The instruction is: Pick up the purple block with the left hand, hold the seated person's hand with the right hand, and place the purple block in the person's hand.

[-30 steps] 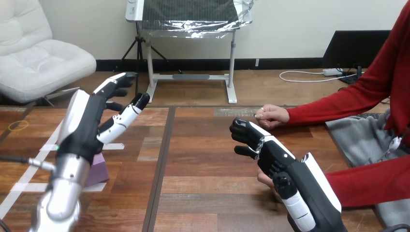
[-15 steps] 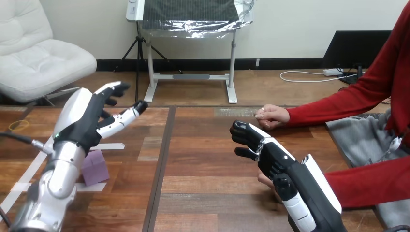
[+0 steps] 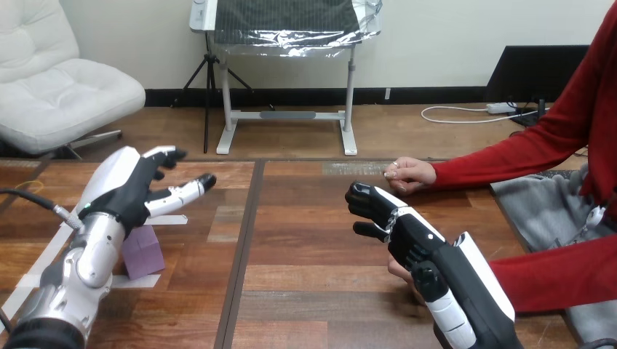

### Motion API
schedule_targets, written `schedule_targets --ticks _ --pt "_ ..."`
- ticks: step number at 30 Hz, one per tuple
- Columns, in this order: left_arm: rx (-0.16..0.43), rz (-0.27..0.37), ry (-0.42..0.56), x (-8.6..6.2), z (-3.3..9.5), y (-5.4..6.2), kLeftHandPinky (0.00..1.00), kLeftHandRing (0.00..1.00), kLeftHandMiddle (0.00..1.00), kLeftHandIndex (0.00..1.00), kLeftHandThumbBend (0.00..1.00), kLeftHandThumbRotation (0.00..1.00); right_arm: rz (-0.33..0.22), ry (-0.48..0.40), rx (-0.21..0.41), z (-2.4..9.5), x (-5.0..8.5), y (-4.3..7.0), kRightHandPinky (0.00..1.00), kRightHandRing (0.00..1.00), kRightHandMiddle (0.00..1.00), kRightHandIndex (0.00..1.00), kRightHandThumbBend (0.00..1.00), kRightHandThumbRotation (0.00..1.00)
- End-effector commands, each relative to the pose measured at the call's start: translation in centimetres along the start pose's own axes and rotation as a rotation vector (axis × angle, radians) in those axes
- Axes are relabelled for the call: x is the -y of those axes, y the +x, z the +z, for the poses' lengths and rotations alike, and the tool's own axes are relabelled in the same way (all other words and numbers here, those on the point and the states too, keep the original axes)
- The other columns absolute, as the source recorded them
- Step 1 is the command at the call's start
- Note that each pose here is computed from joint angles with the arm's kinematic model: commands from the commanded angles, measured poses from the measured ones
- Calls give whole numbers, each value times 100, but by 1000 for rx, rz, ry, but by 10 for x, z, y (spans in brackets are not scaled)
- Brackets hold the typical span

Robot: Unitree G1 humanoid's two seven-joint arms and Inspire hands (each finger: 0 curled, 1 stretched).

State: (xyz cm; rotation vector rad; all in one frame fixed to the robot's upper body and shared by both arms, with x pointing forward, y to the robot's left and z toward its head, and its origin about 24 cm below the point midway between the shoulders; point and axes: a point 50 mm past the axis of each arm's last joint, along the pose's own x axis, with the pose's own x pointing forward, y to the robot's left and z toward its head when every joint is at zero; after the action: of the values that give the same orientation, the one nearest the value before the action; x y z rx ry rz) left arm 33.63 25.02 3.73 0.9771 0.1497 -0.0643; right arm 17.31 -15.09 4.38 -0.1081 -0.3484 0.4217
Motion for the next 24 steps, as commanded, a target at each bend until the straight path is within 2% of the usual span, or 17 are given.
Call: schedule_targets --ticks 1,7,12,24 --pt "20 57 80 -33 17 18 68 81 84 83 62 69 -8 -42 105 19 10 13 86 90 89 88 79 100" --pt "-29 42 133 -32 12 20 69 81 84 83 62 67 -8 -43 106 18 11 13 86 90 89 88 79 100" --pt "-73 27 187 -31 7 20 70 81 84 84 64 69 -9 -44 108 19 11 13 85 90 89 89 79 100" --pt "-174 -11 292 -23 -8 17 72 82 84 84 68 69 -7 -41 108 21 10 13 84 90 89 89 79 100"
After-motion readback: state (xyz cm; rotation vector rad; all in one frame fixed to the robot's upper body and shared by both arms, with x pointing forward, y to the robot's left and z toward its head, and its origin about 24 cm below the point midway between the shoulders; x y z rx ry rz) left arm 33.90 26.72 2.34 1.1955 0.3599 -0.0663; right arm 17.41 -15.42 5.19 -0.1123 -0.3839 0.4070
